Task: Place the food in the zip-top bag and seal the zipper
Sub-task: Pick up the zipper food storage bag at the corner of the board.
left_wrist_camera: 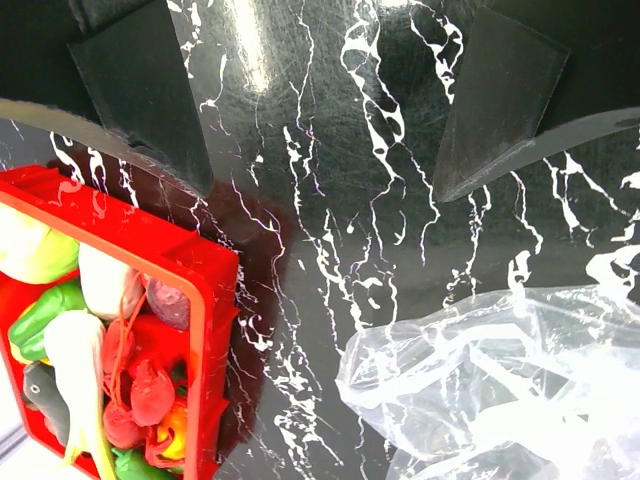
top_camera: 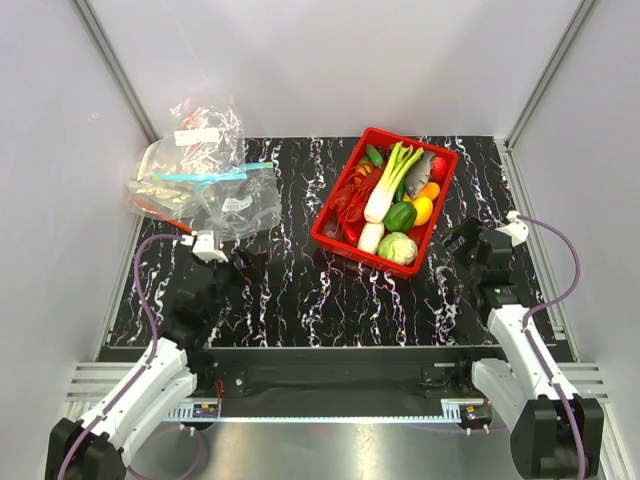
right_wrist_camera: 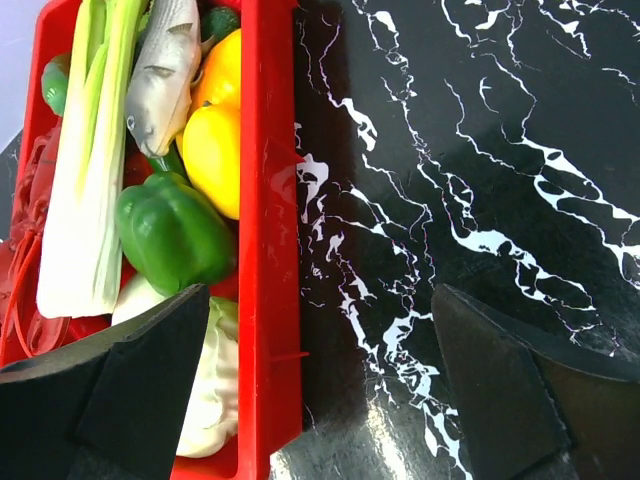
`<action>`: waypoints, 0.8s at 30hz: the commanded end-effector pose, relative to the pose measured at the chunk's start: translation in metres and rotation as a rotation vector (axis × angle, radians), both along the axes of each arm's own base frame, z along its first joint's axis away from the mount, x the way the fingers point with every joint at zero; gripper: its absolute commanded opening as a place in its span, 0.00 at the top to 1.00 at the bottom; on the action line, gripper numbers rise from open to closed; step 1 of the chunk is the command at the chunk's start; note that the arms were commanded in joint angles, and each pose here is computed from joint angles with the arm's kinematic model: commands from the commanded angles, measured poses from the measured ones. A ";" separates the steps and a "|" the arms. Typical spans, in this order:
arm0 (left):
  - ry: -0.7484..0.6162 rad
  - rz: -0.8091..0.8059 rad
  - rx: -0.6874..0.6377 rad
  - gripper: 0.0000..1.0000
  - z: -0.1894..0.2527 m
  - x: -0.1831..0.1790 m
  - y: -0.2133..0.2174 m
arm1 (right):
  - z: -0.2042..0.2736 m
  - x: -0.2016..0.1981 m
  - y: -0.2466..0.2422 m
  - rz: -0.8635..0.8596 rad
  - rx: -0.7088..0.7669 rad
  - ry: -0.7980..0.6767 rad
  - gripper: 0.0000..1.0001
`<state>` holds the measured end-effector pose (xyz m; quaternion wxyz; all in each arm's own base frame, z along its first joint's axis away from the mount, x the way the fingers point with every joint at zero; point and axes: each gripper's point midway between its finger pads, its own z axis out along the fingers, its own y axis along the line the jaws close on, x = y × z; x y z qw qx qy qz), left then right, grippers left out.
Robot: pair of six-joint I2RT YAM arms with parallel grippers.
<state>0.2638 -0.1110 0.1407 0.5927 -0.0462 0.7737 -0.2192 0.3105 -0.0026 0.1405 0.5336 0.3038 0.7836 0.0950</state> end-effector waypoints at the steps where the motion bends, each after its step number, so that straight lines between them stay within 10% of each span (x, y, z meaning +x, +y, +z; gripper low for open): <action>1: -0.023 0.069 -0.026 0.01 0.010 0.007 0.007 | 0.022 0.003 -0.007 -0.043 -0.009 -0.110 0.00; 24: 0.120 0.630 -0.310 0.01 0.131 0.136 0.124 | 0.019 -0.018 0.011 0.083 -0.010 -0.242 0.00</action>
